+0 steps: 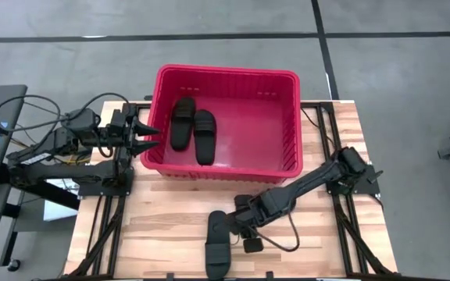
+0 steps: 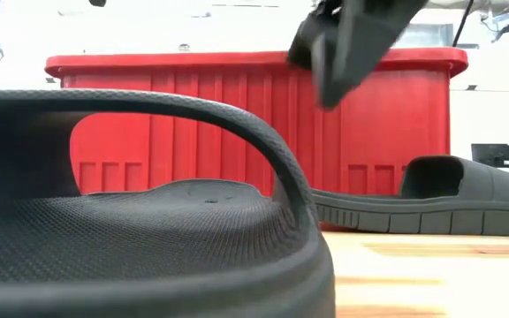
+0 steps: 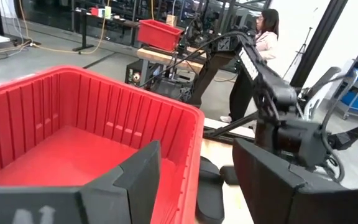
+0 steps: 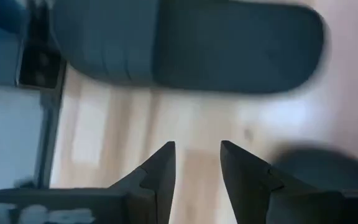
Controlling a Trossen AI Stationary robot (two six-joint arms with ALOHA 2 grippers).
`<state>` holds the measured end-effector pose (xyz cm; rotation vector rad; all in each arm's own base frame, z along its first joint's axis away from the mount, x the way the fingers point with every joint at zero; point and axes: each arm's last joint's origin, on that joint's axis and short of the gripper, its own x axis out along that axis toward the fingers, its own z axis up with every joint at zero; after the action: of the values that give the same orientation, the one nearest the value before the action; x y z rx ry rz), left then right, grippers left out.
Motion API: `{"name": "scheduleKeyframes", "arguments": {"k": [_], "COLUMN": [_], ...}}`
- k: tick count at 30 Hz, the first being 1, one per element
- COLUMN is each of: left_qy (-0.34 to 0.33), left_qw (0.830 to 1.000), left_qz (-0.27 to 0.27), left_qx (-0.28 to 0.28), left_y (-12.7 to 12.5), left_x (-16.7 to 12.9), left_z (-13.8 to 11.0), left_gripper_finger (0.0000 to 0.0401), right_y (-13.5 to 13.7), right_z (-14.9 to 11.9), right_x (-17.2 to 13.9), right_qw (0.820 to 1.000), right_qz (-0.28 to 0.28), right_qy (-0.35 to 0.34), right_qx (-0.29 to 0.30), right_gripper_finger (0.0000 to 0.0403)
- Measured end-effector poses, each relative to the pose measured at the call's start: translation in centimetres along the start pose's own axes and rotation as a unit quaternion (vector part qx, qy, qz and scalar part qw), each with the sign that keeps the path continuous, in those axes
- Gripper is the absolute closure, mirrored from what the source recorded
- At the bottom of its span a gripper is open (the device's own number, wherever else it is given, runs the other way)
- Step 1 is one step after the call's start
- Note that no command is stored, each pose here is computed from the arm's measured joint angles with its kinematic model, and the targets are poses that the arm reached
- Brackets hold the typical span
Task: Pick and place slides into bin
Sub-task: Put the black slide into the red organizer bin
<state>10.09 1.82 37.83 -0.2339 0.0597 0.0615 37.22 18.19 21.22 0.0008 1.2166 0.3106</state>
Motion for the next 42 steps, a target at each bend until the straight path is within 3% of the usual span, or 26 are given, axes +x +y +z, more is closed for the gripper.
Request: {"name": "scheduleKeyframes", "arguments": {"k": [10, 16, 23, 36, 42], "left_qy": [0.035, 0.048, 0.055, 0.054, 0.056], "left_qw": [0.999, 0.999, 0.998, 0.996, 0.996], "left_qz": [0.004, 0.007, 0.009, 0.011, 0.012], "left_qx": [-0.019, -0.022, -0.027, -0.065, -0.068], "left_y": [0.1, 0.1, 0.2, 0.2, 0.2], "left_x": [-0.1, -0.2, -0.2, -0.2, -0.2], "left_z": [-0.7, -0.9, -1.1, -1.1, -1.1], "left_gripper_finger": [0.0211, 0.0211, 0.0211, 0.0211, 0.0211], "right_y": [-0.9, -2.6, -4.5, -4.7, -5.4], "right_z": [2.2, 2.8, 2.9, 2.3, 2.5], "right_x": [3.7, 3.3, 3.1, 3.1, 3.1], "right_qw": [0.999, 0.994, 0.993, 0.994, 0.993], "right_qz": [-0.021, -0.092, -0.104, -0.107, -0.108], "right_qy": [-0.044, -0.064, -0.051, -0.021, -0.028], "right_qx": [0.011, 0.016, 0.009, -0.003, 0.031], "right_gripper_finger": [0.0284, 0.0284, 0.0284, 0.0284, 0.0284]}}
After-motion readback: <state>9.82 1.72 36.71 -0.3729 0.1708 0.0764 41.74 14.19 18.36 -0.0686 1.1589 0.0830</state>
